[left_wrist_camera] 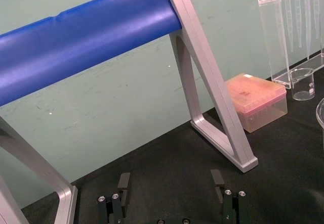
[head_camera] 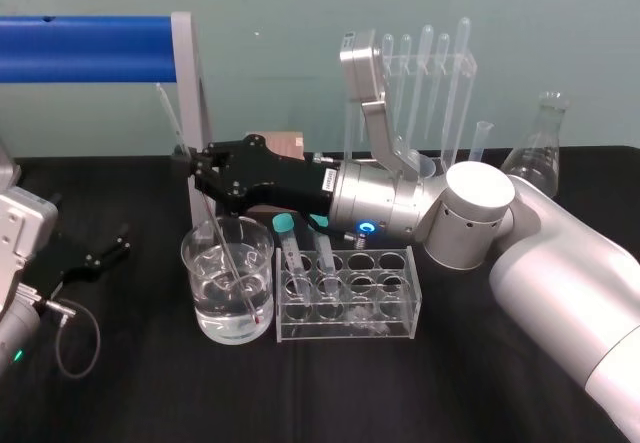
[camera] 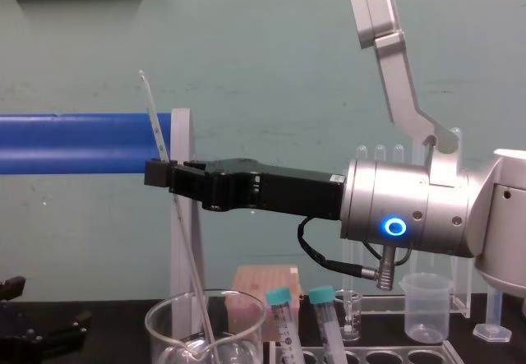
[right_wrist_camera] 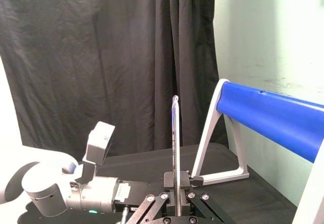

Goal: Hold the thermometer with one hand and immerse one end into the beaker, then reinsert it into the test tube rack.

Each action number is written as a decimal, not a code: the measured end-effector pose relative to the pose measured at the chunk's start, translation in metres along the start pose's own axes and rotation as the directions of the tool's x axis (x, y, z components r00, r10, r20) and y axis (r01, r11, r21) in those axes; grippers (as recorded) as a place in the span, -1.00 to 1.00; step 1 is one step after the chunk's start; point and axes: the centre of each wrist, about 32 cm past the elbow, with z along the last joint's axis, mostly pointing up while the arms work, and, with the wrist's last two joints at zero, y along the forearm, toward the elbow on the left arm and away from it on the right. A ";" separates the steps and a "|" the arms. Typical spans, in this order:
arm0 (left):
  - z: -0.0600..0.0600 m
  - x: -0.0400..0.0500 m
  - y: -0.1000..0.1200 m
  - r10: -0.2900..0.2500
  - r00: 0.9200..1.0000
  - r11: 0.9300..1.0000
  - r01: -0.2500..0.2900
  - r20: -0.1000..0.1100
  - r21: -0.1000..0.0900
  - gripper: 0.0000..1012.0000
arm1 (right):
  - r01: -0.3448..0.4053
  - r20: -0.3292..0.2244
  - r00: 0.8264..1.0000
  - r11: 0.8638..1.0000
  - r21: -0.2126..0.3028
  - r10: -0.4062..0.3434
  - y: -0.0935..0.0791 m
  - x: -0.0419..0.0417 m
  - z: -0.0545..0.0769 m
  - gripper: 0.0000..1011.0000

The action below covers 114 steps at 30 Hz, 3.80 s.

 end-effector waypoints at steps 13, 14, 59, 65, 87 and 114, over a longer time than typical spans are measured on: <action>0.000 0.0000 0.000 0.000 1.000 1.000 0.000 0.000 0.000 0.99 | -0.007 -0.003 1.000 1.000 0.002 0.007 0.000 0.0007 0.000 -0.89; 0.000 0.0000 0.000 0.000 1.000 1.000 0.000 0.000 0.000 0.99 | -0.007 -0.003 1.000 1.000 0.002 0.007 0.000 0.0007 0.000 -0.89; 0.000 0.0000 0.000 0.000 1.000 1.000 0.000 0.000 0.000 0.99 | -0.006 0.006 1.000 1.000 -0.004 0.006 -0.003 -0.0037 0.002 -0.89; 0.000 0.0000 0.000 0.000 1.000 1.000 0.000 0.000 0.000 0.99 | -0.003 0.006 1.000 1.000 -0.006 0.003 -0.004 -0.0043 0.002 -0.89; 0.000 0.0000 0.000 0.000 1.000 1.000 0.000 0.000 0.000 0.99 | -0.002 0.007 1.000 1.000 -0.008 0.002 -0.005 -0.0049 0.002 -0.89; 0.000 0.0000 0.000 0.000 1.000 1.000 0.000 0.000 0.000 0.99 | -0.001 0.010 1.000 1.000 0.001 0.001 -0.004 -0.0017 0.005 -0.89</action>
